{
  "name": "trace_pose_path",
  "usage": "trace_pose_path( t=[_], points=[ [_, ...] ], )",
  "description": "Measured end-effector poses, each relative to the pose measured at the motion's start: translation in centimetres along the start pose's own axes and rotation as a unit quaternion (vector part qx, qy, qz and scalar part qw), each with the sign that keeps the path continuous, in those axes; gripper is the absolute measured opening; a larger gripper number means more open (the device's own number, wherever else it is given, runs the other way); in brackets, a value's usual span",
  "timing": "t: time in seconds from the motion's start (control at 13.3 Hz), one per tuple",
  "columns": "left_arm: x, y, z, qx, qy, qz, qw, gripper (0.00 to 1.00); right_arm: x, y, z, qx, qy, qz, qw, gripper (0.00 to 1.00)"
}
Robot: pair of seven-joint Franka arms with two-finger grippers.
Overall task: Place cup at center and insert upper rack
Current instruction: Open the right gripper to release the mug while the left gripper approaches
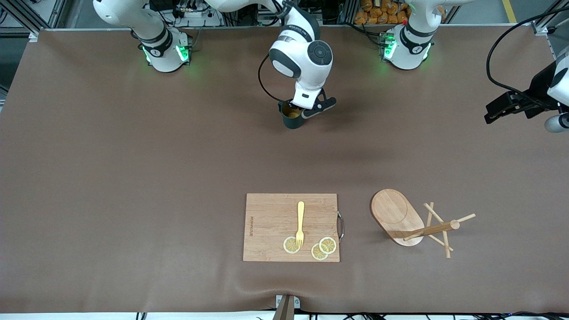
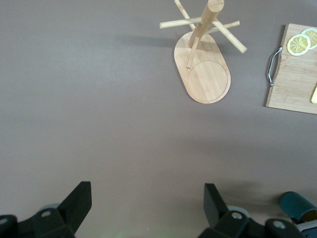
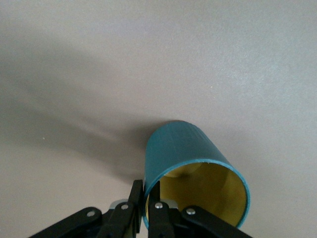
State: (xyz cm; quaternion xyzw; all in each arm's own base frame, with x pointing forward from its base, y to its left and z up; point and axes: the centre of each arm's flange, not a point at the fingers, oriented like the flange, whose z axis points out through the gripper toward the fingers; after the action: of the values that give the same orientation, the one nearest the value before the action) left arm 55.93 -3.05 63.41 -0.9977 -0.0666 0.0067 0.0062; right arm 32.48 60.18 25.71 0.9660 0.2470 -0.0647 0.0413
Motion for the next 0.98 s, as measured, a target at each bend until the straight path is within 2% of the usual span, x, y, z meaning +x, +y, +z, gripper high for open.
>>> trace_pose_path(
  t=[0.08,0.23,0.45,0.6,0.75,0.83,0.9,0.98],
  points=[
    [0.1,0.1,0.1,0.000,0.000,0.000,1.000,1.00,-0.1,-0.1,0.0,-0.009,0.006,-0.008,1.000,0.04],
    [0.2,0.5,0.4,0.000,-0.002,0.004,1.000,1.00,-0.4,-0.7,0.0,-0.017,0.013,-0.018,1.000,0.04],
    [0.0,1.5,0.4,0.000,-0.001,0.014,1.000,1.00,-0.5,-1.1,-0.1,-0.016,0.018,-0.022,0.999,0.10],
    [0.0,1.7,0.3,0.000,0.000,0.015,1.000,1.00,-0.4,-1.1,-0.3,-0.015,0.020,-0.022,0.999,0.25],
    [-0.1,1.8,0.1,-0.001,0.002,0.016,1.000,1.00,-0.2,-1.1,-0.7,-0.013,0.025,-0.022,0.999,0.48],
    [-0.2,2.2,0.1,-0.001,0.003,0.019,1.000,1.00,0.0,-1.2,-1.2,-0.011,0.029,-0.024,0.999,0.55],
    [-0.4,3.1,0.0,-0.002,0.003,0.022,1.000,1.00,0.2,-1.2,-1.8,-0.008,0.034,-0.025,0.999,0.55],
    [-0.7,4.3,0.0,-0.002,0.003,0.019,1.000,1.00,0.5,-1.0,-2.7,-0.005,0.041,-0.028,0.999,0.62]
  ],
)
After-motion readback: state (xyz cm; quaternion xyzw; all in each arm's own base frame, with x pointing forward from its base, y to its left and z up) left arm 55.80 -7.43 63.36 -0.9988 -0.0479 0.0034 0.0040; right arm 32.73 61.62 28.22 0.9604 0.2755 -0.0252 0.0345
